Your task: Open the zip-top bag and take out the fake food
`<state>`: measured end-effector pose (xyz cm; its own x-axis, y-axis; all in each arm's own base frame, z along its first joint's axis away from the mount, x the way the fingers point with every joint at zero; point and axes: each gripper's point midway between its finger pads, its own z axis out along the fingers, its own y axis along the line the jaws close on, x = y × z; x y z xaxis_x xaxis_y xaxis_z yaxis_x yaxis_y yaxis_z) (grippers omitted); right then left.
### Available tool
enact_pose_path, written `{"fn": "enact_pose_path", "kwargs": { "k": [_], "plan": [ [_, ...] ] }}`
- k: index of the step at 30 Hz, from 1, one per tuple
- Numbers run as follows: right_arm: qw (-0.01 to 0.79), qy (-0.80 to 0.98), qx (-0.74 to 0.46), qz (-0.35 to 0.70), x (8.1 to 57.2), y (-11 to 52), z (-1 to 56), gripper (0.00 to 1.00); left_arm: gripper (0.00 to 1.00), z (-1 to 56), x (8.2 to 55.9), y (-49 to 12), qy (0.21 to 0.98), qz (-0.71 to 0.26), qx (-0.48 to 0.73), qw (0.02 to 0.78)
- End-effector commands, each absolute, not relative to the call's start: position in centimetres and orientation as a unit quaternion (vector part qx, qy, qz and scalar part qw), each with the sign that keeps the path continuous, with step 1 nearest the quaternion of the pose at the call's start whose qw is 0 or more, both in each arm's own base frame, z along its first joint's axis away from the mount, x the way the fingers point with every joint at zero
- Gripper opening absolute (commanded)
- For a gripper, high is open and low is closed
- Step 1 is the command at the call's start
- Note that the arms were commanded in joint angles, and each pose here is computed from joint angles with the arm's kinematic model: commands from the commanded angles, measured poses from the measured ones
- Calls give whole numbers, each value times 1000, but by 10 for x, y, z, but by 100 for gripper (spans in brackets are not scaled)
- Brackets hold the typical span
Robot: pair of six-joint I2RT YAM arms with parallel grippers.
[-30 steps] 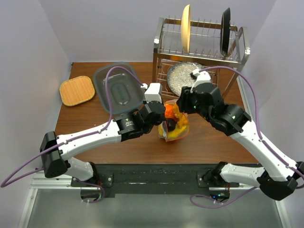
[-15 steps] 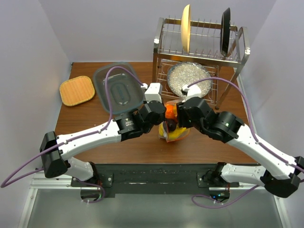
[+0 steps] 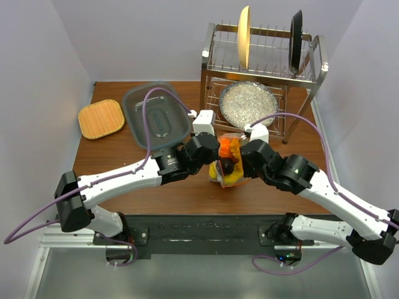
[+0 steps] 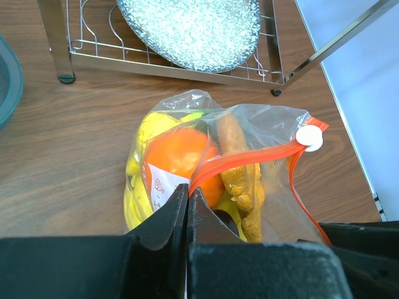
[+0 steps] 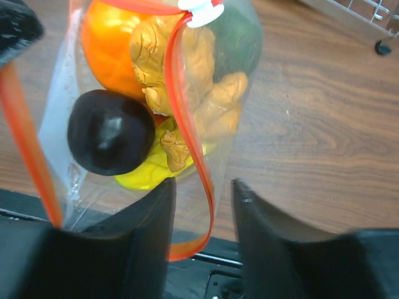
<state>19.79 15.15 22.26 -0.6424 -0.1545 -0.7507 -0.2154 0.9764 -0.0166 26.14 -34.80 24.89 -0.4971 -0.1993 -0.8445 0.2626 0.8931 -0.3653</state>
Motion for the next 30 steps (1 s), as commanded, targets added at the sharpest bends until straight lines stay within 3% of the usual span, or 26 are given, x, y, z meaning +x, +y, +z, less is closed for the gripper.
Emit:
{"fn": "enact_pose_path", "kwargs": {
  "k": [1, 4, 10, 18, 30],
  "plan": [
    [431, 900, -71, 17, 205, 142, 226, 23, 0, 276, 269, -357, 814, -261, 9, 519],
    [459, 887, -47, -4, 214, 127, 246, 0, 0, 282, 268, -365, 812, -271, 22, 516],
    [514, 856, -44, 39, 238, 151, 315, 0, 0, 278, 262, -372, 815, -294, 37, 499],
    [514, 855, -59, 40, 251, 169, 324, 0, 0, 273, 269, -358, 821, -297, 23, 486],
    [431, 886, -102, 139, 259, 255, 231, 0, 1, 183, 251, -293, 857, -278, -6, 433]
  ]
}}
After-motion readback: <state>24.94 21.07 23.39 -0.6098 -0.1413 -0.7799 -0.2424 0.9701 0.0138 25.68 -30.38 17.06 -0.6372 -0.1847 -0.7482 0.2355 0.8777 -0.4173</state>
